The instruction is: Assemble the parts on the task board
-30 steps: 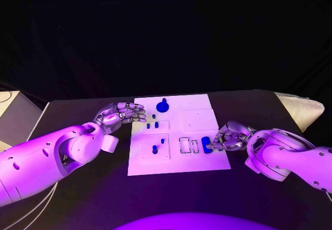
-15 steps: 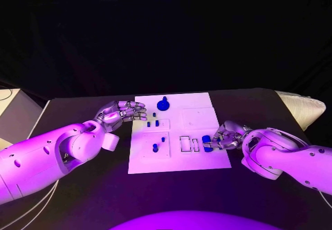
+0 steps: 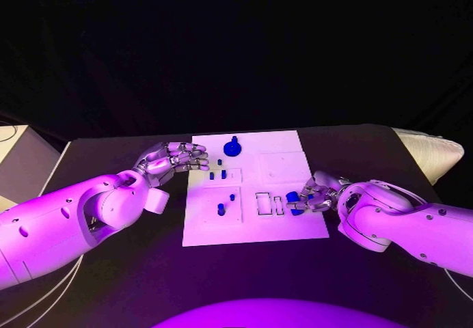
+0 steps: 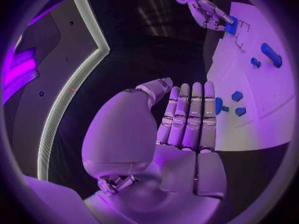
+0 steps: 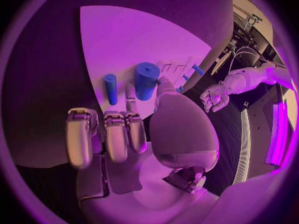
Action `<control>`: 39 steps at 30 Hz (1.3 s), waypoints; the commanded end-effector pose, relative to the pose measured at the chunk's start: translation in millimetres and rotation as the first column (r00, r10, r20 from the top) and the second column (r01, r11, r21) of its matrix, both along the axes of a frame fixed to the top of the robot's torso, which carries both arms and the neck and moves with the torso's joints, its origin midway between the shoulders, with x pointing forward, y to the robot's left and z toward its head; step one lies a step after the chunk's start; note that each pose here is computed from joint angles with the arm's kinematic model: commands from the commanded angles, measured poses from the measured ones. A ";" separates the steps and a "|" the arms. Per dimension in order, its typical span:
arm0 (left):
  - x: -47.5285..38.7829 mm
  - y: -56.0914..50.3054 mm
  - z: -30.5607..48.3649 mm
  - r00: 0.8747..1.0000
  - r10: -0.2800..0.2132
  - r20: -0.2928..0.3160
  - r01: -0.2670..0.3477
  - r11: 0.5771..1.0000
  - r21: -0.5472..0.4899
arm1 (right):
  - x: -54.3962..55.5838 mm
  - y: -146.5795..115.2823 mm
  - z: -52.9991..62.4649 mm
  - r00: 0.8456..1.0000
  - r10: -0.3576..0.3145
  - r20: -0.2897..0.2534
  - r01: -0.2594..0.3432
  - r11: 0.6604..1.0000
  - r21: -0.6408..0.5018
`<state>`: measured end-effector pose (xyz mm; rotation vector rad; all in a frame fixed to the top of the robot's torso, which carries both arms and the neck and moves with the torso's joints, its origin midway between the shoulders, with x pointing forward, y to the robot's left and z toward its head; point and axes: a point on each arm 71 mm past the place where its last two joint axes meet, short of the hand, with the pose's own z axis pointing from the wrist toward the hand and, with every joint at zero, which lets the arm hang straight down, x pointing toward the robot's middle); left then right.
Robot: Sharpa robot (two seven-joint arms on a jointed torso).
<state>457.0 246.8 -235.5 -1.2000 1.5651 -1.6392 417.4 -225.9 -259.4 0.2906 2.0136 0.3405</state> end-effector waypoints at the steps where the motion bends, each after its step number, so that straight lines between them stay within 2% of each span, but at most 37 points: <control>1: -0.9 -2.0 1.7 1.000 -0.016 0.007 0.016 1.000 -0.019 | -0.4 -1.2 -5.6 1.000 0.015 -0.023 -0.016 0.998 -0.063; 7: -0.9 -1.6 1.7 1.000 -0.015 0.007 0.015 1.000 -0.018 | 0.4 0.0 -7.3 1.000 0.020 -0.006 -0.020 0.995 -0.096; 11: -0.9 -1.4 1.7 1.000 -0.015 0.006 0.015 1.000 -0.018 | 0.2 -0.2 -5.9 1.000 0.010 0.016 -0.008 0.997 -0.080; 18: -0.9 -0.7 1.6 1.000 -0.013 0.005 0.013 1.000 -0.017 | -5.4 -0.3 -0.8 0.999 -0.040 0.022 0.040 0.999 0.030; 23: -0.9 -0.9 1.4 1.000 -0.014 0.002 0.014 1.000 -0.017 | -8.3 4.5 10.2 0.998 -0.062 0.027 0.058 0.992 0.110; 30: -0.8 -1.6 1.1 1.000 -0.016 0.000 0.016 1.000 -0.019 | -10.1 18.9 26.2 0.998 -0.045 0.043 0.037 0.984 0.176; 34: -0.7 -2.0 1.1 1.000 -0.017 0.000 0.017 1.000 -0.020 | -8.9 28.9 27.5 0.999 -0.024 0.039 0.016 0.982 0.188; 39: -0.8 -2.6 1.1 1.000 -0.019 -0.001 0.019 1.000 -0.021 | -5.8 43.2 22.8 1.000 0.010 0.019 -0.014 0.983 0.183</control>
